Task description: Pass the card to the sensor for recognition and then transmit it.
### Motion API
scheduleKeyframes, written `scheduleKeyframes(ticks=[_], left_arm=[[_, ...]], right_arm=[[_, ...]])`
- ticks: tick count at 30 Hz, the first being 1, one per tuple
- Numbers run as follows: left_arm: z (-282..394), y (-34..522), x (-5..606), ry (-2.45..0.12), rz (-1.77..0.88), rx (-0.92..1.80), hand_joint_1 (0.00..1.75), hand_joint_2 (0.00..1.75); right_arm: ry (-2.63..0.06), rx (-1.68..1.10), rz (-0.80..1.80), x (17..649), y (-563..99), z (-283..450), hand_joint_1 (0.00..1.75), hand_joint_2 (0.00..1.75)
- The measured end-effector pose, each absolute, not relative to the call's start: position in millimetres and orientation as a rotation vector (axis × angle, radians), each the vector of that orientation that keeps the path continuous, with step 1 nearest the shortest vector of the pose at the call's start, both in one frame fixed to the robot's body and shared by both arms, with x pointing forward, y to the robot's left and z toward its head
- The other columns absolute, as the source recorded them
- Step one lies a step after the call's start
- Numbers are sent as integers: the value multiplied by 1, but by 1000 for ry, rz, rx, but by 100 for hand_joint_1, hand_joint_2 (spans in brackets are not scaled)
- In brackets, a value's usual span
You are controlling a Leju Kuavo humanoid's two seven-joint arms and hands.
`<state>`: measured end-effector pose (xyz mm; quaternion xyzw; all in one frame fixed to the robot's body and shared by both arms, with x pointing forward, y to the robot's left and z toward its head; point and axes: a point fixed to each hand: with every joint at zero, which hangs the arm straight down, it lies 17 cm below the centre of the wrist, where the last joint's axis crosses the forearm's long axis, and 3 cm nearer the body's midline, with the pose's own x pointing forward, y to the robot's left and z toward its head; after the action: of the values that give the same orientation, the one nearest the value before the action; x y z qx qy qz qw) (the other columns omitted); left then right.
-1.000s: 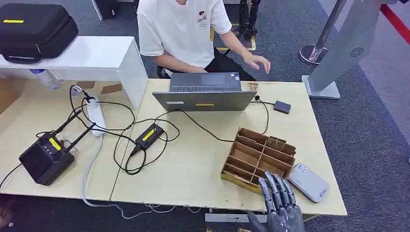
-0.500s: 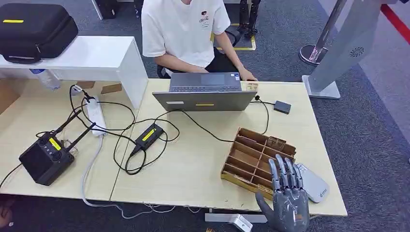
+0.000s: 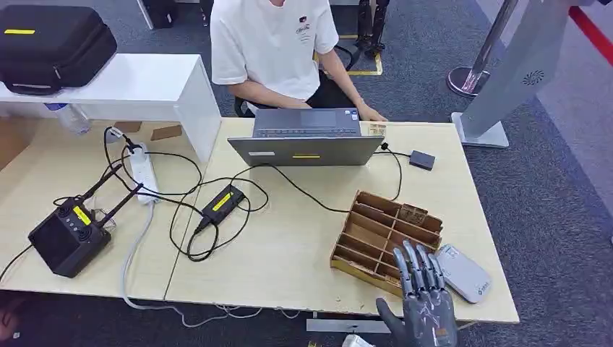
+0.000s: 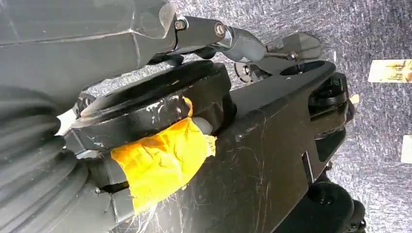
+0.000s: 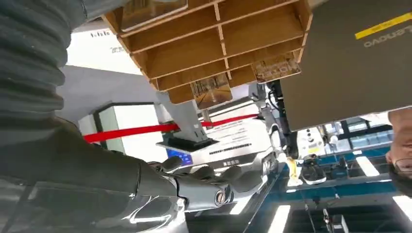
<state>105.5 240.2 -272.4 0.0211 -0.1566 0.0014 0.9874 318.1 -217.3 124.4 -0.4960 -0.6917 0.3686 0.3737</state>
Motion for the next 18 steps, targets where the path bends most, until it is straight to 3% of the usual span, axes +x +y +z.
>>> scheduleKeyframes(ticks=[18], left_arm=[[-272, 240, 106, -315, 2, 42, 0, 175]], right_arm=[[-1553, -1267, 943, 317, -261, 60, 0, 175]])
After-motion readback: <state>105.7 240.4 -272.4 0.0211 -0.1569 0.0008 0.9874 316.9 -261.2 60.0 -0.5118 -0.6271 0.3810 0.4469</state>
